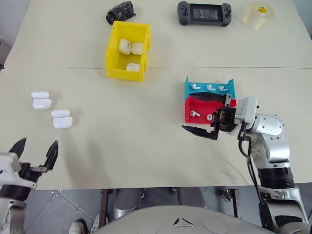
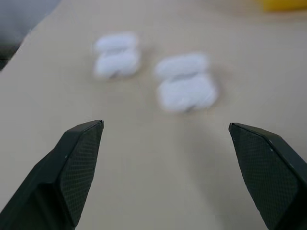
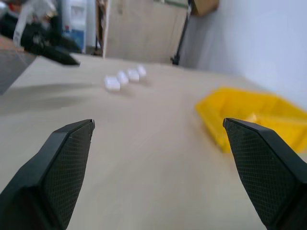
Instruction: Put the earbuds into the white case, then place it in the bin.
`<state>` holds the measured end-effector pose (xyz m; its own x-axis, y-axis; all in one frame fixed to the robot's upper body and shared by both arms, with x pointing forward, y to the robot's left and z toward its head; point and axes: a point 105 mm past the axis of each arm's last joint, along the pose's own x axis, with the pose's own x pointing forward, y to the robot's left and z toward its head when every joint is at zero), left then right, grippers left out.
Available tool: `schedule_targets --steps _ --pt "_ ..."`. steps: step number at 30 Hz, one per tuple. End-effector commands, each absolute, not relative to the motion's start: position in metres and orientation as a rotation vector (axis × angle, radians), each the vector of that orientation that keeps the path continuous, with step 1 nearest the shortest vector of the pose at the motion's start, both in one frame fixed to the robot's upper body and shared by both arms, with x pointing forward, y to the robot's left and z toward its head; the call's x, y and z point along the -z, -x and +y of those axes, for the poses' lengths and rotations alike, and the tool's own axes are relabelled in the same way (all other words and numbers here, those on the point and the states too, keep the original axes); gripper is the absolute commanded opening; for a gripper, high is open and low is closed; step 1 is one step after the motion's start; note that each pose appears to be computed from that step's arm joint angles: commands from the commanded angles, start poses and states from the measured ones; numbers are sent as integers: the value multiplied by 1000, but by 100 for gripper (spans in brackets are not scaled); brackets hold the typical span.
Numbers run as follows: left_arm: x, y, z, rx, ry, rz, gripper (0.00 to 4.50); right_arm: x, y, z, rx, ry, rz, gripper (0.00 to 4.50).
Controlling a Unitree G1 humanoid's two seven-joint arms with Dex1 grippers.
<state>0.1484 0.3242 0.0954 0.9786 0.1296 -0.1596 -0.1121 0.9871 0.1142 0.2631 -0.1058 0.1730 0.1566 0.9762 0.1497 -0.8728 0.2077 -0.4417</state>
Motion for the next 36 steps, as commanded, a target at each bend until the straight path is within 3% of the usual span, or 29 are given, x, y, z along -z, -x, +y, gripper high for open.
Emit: schedule_targets --steps 1,10,17,25,36 --pt "-101 -150 314 -114 -91 181 446 -184 -259 -104 -1372 315 -508 450" --pt "-123 -192 292 -142 -3 290 446 -172 -260 -118 -1433 296 -363 450" --pt "-129 -227 297 -256 8 530 446 -171 -256 -113 -1460 269 -348 450" --pt "-138 -251 300 -243 2 567 446 -168 -248 -108 -1454 243 -347 450" --pt "-125 -259 297 -166 5 685 446 -169 -244 -102 -1430 219 -367 450"
